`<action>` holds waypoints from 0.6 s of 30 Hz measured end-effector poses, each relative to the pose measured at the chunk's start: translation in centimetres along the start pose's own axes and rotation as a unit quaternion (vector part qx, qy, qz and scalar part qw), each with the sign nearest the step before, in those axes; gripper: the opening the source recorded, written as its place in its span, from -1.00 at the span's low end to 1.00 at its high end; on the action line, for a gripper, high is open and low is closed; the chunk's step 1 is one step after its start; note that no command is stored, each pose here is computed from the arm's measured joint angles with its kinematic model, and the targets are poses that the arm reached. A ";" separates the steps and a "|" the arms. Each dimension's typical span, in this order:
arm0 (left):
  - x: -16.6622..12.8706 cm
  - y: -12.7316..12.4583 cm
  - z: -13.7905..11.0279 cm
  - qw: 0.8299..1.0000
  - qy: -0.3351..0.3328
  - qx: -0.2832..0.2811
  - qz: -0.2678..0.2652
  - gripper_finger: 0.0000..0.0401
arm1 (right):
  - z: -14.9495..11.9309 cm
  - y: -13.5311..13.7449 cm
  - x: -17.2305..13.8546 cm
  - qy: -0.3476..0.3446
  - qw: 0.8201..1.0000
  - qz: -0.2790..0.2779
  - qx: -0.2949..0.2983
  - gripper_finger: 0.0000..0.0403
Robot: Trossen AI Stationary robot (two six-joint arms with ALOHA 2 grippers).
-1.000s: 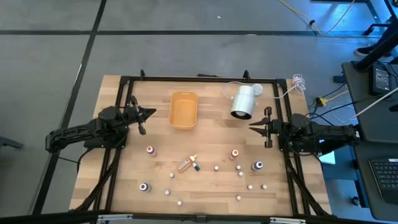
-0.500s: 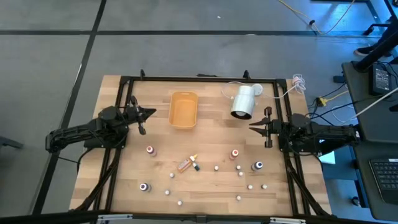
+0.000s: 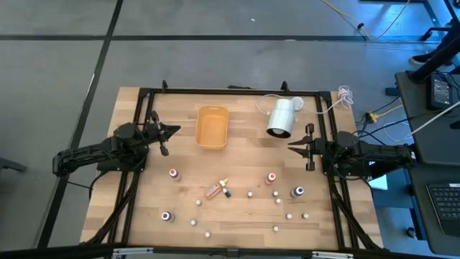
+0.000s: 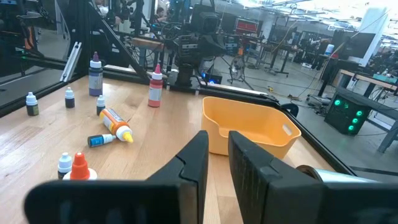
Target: Pick & Place food coloring
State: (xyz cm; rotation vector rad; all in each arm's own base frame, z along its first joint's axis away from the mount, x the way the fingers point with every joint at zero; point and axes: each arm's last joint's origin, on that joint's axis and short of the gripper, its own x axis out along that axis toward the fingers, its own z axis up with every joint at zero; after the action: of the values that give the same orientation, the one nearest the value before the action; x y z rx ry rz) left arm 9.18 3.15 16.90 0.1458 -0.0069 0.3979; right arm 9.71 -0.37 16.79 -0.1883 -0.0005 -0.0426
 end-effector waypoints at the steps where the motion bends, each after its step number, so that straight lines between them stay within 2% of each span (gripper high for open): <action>1: 0.0 0.0 0.0 1.000 0.000 0.000 0.000 -0.96 | 0.0 0.0 0.0 0.000 1.000 0.000 0.000 -0.67; 18: 0.0 0.0 0.0 1.000 0.000 0.000 0.000 -0.95 | 0.0 0.0 0.0 0.000 1.000 0.000 0.002 -0.67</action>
State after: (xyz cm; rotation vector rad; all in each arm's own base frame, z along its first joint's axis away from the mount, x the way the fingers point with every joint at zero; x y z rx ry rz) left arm 9.18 3.15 16.89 0.1458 -0.0068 0.3978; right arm 9.71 -0.37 16.78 -0.1851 -0.0004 -0.0425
